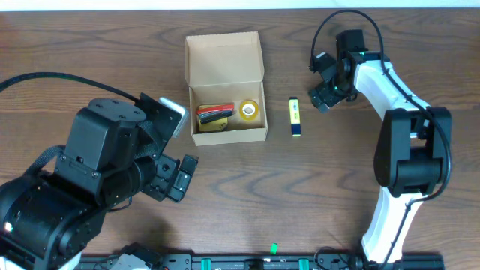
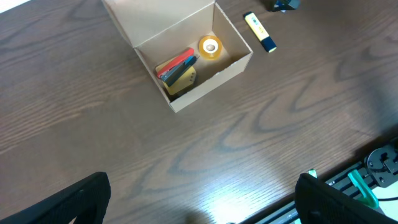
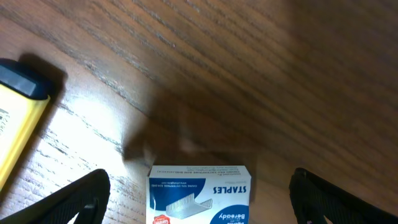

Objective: Pack container
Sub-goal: 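Lower the right gripper and grasp the staples box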

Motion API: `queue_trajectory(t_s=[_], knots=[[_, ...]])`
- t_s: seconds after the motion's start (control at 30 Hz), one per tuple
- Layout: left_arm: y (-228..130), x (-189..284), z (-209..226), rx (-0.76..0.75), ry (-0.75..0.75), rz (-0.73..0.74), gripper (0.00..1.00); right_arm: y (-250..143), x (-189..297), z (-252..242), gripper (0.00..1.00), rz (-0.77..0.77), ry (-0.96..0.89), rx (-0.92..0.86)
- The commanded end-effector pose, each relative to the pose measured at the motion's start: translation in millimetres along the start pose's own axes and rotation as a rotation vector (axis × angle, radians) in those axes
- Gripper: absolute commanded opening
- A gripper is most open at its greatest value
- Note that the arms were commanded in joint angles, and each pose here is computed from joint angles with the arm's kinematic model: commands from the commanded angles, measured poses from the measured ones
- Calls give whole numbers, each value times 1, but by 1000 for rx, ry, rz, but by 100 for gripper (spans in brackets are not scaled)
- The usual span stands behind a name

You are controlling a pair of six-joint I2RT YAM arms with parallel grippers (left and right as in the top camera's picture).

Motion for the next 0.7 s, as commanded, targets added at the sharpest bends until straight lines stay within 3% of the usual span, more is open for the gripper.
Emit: queue_trajectory(t_s=[0.0, 0.47, 0.67], knots=[[-2, -2, 1, -1, 6, 10, 95, -4, -4, -1, 92, 4, 13, 0], [-2, -2, 1, -1, 6, 10, 95, -20, -20, 2, 91, 61, 55, -18], [-2, -2, 1, -1, 6, 10, 95, -22, -21, 4, 83, 70, 63, -19]])
Point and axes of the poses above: each gripper's point midway between its finger pads, its own x axis back along the fingers, its own z axis along the line the jaws close on, y = z × x, the point moved 1 cm from there along x, back along the fingers, and after that the axes turned 2 degrees about x, right-handed, at the moved point
